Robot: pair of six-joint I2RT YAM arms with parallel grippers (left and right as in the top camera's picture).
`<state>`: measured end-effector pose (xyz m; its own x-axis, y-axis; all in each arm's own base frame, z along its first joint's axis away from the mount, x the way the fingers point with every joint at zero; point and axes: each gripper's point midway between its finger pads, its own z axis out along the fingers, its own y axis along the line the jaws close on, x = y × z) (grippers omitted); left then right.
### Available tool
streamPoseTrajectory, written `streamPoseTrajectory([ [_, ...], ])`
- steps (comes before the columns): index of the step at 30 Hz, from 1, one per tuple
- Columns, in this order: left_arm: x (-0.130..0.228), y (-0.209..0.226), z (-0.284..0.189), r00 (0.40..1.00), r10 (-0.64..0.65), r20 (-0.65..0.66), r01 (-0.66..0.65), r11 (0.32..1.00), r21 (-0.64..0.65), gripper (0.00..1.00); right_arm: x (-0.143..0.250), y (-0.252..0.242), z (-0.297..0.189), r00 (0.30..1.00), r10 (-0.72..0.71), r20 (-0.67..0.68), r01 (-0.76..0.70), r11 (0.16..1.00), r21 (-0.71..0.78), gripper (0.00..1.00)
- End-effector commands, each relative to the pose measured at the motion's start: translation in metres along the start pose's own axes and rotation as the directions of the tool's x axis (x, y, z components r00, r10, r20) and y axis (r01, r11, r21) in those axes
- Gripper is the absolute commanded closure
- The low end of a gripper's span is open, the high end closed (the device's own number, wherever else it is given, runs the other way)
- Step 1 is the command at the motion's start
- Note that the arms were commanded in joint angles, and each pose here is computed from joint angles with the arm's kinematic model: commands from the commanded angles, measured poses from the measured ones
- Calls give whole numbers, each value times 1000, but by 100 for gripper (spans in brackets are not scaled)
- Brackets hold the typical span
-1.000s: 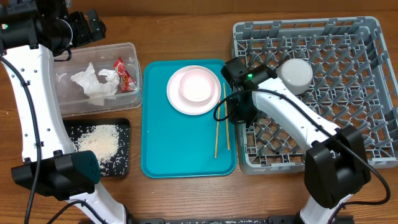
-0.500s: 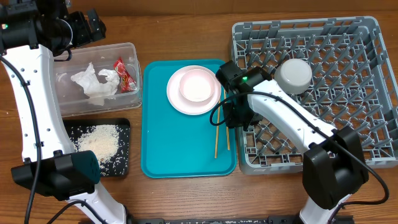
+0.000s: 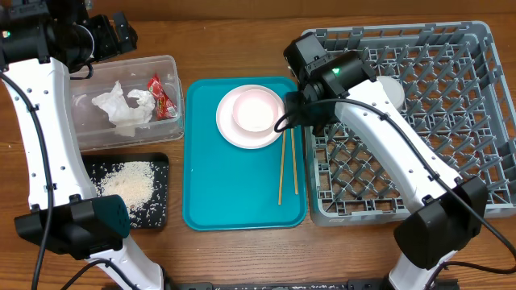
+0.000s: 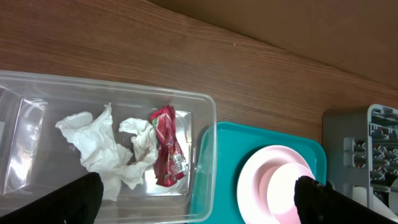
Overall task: Sort waste into correct bins and load items into the dishwasher
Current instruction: 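Move the right gripper left over the teal tray toward the pink plate, then grasp the rim of the pink plate with the right gripper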
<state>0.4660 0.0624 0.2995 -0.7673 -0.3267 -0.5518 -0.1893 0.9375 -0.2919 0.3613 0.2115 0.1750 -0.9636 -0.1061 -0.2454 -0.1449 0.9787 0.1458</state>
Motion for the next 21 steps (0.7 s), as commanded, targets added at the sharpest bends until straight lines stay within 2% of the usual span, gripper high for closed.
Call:
streamPoseTrajectory([
  [1, -3, -3, -4, 1000, -2, 14, 2, 1000, 0, 0, -2, 37, -8, 1000, -26, 0, 25, 983, -180, 7],
  [2, -3, -3, -5, 1000, -2, 15, 2, 1000, 0, 0, -4, 43, -9, 1000, -26, 4, 26, 976, -215, 0],
  [6, -3, -3, -5, 1000, -2, 15, 2, 1000, 0, 0, -13, 67, -14, 999, -40, 37, 50, 939, -341, 0],
  [8, -3, -3, -4, 1000, -2, 14, 2, 1000, 0, 0, -18, 72, -15, 997, -46, 64, 66, 933, -354, 0],
  [9, -3, -3, -4, 1000, -2, 14, 2, 1000, 0, 0, -22, 74, -15, 995, -47, 84, 74, 934, -351, 9],
  [10, -3, -3, -4, 1000, -2, 14, 2, 1000, 0, 0, -28, 75, -15, 992, -48, 113, 84, 936, -341, 27],
  [12, -3, -3, -4, 1000, -2, 14, 2, 1000, 0, 0, -36, 77, -14, 986, -52, 160, 101, 942, -320, 55],
  [13, -3, -3, -4, 1000, -2, 14, 2, 1000, 0, 0, -40, 78, -12, 981, -56, 187, 112, 945, -307, 59],
  [17, -3, -3, -5, 1000, -2, 15, 2, 1000, 0, 0, -49, 91, 7, 959, -89, 268, 155, 959, -236, 63],
  [21, -3, -3, -4, 1000, -2, 14, 2, 1000, 0, 0, -47, 103, 35, 954, -126, 272, 177, 969, -172, 54],
])
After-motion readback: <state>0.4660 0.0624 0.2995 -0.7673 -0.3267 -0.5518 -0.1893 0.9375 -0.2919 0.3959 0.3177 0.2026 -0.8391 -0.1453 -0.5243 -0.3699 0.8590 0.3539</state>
